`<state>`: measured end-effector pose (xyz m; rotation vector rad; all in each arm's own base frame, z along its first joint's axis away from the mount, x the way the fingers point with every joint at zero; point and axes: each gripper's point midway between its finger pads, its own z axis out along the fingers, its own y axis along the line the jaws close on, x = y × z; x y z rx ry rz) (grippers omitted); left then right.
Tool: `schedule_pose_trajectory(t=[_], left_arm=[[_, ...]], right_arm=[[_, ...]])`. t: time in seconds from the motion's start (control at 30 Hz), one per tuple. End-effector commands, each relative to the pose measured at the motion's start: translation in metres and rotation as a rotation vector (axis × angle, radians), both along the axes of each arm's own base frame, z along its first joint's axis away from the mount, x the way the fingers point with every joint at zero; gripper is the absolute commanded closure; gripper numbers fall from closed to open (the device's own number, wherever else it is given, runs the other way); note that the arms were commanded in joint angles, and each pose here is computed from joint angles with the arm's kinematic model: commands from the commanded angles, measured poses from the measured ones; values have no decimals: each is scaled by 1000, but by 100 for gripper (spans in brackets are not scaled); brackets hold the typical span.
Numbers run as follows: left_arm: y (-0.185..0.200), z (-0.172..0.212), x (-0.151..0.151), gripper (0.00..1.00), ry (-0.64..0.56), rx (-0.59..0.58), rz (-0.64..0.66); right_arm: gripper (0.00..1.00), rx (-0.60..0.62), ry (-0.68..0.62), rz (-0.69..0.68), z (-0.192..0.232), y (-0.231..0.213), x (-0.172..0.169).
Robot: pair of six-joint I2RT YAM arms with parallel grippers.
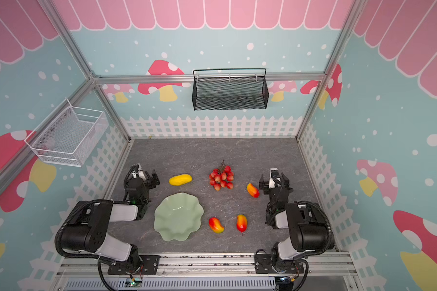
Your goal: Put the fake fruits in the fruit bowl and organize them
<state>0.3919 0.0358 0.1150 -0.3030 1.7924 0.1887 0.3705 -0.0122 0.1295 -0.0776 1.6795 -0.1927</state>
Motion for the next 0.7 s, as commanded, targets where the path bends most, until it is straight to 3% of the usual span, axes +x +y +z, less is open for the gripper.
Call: schedule_pose_trajectory(t=[0.0, 0.67], left_arm=[[4, 5, 2, 0, -20, 0, 19], [4, 5, 2, 0, -20, 1, 17]], right_arm=[[2, -13, -17, -3, 4, 0, 0], [3, -12, -14, -2, 3, 0, 0]])
